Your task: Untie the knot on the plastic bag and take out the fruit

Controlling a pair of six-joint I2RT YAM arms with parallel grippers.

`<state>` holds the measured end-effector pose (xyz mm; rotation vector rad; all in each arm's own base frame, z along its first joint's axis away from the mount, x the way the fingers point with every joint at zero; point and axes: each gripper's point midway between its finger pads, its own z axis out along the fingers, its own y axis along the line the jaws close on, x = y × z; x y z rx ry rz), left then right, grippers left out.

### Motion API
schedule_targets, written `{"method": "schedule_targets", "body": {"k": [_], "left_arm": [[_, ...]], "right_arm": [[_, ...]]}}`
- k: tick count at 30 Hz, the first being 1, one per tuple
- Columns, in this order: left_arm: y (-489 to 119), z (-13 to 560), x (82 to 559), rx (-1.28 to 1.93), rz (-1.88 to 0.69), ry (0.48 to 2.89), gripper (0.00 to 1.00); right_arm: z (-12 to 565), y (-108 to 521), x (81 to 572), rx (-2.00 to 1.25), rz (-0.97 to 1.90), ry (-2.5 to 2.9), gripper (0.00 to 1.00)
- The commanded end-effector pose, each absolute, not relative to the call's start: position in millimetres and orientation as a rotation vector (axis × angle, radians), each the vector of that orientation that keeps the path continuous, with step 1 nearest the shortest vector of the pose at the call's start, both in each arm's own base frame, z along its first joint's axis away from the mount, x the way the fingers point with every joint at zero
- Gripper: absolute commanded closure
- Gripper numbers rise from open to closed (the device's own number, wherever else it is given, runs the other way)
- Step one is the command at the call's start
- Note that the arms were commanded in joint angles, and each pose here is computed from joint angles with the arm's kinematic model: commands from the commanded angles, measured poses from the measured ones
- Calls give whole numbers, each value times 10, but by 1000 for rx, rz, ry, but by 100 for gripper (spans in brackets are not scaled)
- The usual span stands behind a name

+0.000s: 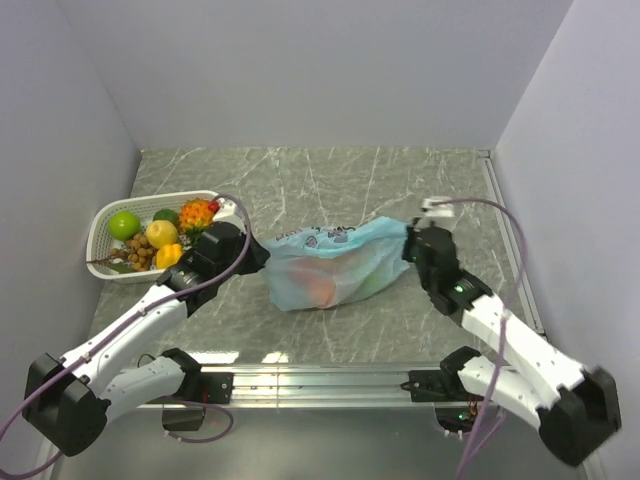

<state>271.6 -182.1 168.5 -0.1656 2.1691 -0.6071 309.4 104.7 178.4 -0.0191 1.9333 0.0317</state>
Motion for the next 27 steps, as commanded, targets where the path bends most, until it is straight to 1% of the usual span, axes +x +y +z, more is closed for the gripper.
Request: {"method": "schedule_targets", "body": {"k": [1, 2, 5, 7, 8, 9, 10, 11, 13, 14, 15, 17, 19, 21, 23, 25, 26, 27], "left_arm": [[-1679, 1709, 2795, -293, -636, 2120, 99], [-1691, 1702, 2802, -302, -663, 2114, 99], [-1856, 1896, 2898, -286, -779, 2067, 99], [-1944, 1945, 2972, -259, -801, 2068, 95], [-2024, 2091, 3008, -226, -844, 2041, 88], [-2054, 2136, 3039, -211, -852, 2032, 84], [-2083, 2211, 3054, -180, -862, 2013, 76], [-2122, 2339, 3062, -151, -886, 1981, 57], [-2112, 2482, 3050, -114, -885, 1940, 37], [-2107, 2561, 3042, -101, -884, 1920, 21], [-2100, 2652, 2991, -72, -882, 1896, 16], [-2120, 2789, 2925, -42, -879, 1863, 9], [-2242, 2892, 2778, 23, -869, 1838, 10], [-2496, 2989, 2592, 126, -898, 1821, 15], [-2658, 3070, 2523, 169, -916, 1802, 18], [-2868, 2997, 2483, 206, -941, 1819, 21], [-2956, 2889, 2510, 218, -935, 1847, 25], [-3032, 2846, 2493, 235, -941, 1857, 27]], "right_arm": [[2133, 777, 3026, 271, 198, 1749, 100], [2261, 808, 2972, 261, 255, 1693, 100], [2325, 1049, 2894, 164, 413, 1647, 100], [2317, 1274, 2833, 69, 521, 1659, 100], [2258, 1337, 2837, 48, 542, 1682, 100], [2231, 1398, 2823, 30, 569, 1696, 100], [2196, 1457, 2809, 12, 592, 1710, 100], [2150, 1546, 2782, -19, 618, 1729, 100], [2113, 1596, 2759, -23, 626, 1740, 100], [2114, 1610, 2747, -21, 626, 1736, 100], [2130, 1650, 2725, -32, 637, 1731, 100], [2159, 1667, 2711, -34, 639, 1725, 100], [2208, 1673, 2702, -33, 636, 1720, 100], [2285, 1625, 2706, -9, 623, 1702, 100], [2375, 1568, 2700, 18, 614, 1672, 100], [2425, 1511, 2705, 45, 599, 1654, 100], [2453, 1498, 2690, 49, 600, 1646, 100], [2482, 1491, 2684, 52, 602, 1640, 100]]}}
